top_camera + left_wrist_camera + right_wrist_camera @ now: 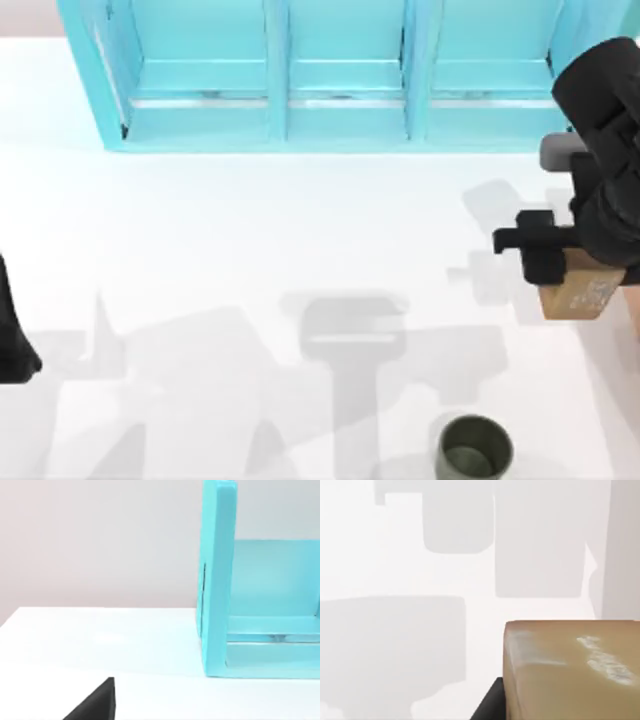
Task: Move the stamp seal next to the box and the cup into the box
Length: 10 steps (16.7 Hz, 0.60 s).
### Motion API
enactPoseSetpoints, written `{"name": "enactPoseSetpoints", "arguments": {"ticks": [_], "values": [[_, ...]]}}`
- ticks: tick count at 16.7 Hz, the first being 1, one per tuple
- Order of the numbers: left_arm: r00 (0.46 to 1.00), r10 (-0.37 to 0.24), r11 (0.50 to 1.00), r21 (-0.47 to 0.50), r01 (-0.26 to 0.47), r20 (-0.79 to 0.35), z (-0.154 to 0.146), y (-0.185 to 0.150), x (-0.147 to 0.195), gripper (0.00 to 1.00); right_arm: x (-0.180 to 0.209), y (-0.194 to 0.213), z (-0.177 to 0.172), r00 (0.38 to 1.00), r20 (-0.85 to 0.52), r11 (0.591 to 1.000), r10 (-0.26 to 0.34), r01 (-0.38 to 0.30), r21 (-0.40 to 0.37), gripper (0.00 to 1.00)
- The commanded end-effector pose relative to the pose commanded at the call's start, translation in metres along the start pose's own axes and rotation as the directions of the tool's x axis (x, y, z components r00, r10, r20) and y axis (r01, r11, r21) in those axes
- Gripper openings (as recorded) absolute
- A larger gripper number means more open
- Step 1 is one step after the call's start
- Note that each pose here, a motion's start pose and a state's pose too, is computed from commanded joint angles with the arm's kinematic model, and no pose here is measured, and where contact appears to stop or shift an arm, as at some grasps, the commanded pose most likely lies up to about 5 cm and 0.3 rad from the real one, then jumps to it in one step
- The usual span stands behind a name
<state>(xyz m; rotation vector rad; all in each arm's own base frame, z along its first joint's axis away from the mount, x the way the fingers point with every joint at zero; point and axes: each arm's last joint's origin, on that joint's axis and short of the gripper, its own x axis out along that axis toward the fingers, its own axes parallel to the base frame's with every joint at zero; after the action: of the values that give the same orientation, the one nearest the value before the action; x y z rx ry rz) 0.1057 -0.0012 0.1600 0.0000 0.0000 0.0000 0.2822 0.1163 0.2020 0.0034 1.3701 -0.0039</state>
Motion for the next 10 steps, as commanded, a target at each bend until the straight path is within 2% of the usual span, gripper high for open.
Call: {"name": "enactPoseSetpoints", "arguments": {"ticks": [8, 10], "values": [[1.0, 0.0, 1.0, 0.0, 0.0, 0.0, 0.0, 0.0, 0.0, 1.0, 0.015, -0.001, -0.002, 1.0, 0.0, 1.0, 0.0, 0.0, 0.001, 0.0], [1.0, 0.0, 1.0, 0.0, 0.0, 0.0, 0.0, 0.0, 0.0, 1.0, 0.015, -0.001, -0.002, 1.0, 0.0, 1.0, 0.0, 0.0, 0.001, 0.15]]}}
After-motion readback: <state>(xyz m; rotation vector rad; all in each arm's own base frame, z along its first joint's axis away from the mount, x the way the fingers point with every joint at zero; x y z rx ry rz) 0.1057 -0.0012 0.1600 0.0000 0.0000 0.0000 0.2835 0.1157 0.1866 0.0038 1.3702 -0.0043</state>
